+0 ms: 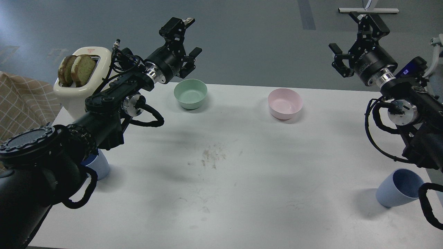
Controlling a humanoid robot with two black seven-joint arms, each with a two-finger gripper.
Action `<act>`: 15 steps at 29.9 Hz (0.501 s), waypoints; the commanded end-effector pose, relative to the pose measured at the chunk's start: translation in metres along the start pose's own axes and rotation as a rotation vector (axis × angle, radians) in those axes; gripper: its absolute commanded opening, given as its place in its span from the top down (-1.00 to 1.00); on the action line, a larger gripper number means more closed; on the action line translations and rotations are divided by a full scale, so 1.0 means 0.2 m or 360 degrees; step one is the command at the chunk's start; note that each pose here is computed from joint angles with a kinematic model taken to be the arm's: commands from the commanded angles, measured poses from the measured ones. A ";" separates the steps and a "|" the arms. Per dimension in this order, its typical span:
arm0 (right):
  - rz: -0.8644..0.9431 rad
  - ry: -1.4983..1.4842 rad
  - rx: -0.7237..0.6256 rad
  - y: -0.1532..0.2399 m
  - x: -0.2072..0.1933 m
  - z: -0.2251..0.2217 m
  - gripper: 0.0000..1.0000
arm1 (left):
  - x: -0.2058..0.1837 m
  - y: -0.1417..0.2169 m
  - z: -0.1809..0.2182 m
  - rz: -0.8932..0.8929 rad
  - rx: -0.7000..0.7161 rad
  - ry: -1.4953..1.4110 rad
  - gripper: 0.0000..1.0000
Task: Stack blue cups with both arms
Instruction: 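Raise the left arm away from the toaster and swing it outward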
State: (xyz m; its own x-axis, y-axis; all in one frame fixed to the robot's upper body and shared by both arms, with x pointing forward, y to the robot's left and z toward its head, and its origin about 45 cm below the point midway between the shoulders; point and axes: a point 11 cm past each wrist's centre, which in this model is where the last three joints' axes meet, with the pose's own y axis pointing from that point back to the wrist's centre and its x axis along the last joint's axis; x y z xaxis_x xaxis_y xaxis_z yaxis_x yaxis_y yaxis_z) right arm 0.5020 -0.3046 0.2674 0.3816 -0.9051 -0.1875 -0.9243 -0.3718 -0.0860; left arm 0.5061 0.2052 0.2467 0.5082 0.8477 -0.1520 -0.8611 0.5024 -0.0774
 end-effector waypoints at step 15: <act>0.0009 0.0021 0.0013 0.01 0.03 -0.03 -1.00 | -0.02 -0.03 0.05 -0.0025 -0.0030 -0.0005 -0.95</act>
State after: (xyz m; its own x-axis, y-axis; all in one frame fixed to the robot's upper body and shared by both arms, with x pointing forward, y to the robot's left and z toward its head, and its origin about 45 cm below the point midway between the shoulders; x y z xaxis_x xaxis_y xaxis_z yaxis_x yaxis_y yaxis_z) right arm 0.5022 -0.3117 0.2732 0.3762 -0.9097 -0.1761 -0.9263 -0.3647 -0.0949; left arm 0.5096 0.2002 0.2580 0.5217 0.8403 -0.1476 -0.8531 0.5124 -0.0983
